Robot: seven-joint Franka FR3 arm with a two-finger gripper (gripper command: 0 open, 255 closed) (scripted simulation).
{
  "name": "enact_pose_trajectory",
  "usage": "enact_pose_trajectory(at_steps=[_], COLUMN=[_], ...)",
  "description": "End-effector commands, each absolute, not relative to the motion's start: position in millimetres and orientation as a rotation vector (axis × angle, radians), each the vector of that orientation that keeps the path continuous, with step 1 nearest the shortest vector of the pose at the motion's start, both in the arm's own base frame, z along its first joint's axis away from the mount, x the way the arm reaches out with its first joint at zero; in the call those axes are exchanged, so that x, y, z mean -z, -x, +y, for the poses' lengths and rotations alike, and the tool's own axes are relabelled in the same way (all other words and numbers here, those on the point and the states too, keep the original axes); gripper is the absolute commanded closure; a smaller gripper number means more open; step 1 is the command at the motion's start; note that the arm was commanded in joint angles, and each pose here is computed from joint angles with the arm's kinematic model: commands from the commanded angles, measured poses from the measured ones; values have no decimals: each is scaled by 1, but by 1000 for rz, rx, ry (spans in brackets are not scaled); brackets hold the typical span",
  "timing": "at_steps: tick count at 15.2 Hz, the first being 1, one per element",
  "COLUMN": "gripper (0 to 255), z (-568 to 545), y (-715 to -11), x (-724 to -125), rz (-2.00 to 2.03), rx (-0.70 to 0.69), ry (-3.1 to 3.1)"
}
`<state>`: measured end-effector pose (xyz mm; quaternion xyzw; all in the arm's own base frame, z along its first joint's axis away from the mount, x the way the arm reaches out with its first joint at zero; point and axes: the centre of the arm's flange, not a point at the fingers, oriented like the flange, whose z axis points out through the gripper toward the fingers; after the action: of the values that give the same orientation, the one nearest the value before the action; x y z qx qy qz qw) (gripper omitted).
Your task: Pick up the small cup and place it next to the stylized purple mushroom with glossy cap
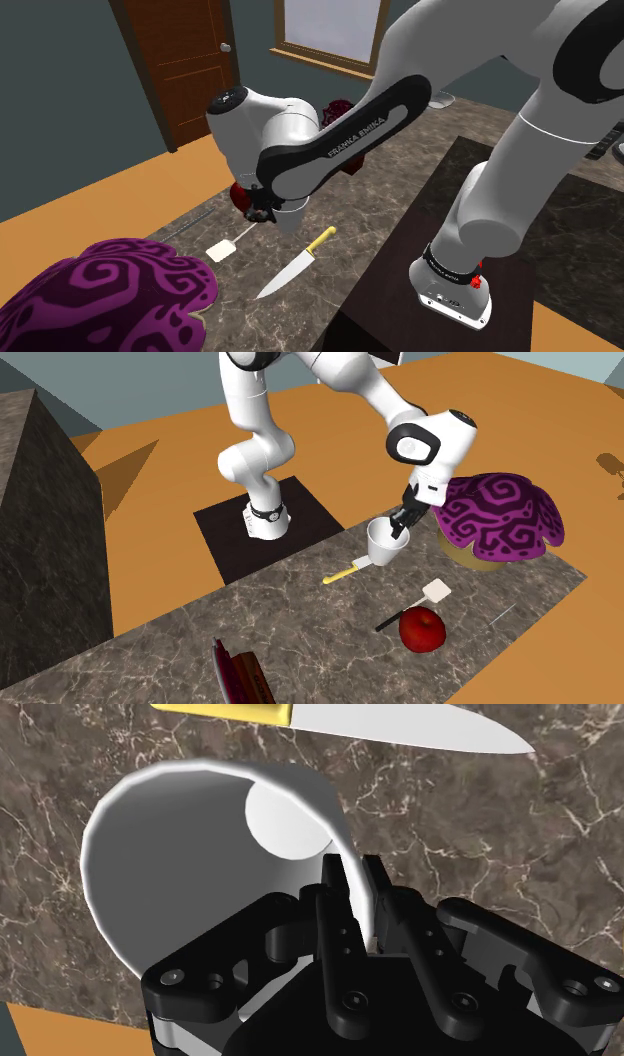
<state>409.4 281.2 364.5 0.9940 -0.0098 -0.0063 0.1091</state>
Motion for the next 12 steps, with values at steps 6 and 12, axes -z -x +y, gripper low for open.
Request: enact_pose_trajectory(at_steps=[6,12], gripper=[255,255], z=[282,282], y=[-410,-410], x=[-327,-295], rz=[-29,-29], rx=[18,18], ry=[-2923,-2923])
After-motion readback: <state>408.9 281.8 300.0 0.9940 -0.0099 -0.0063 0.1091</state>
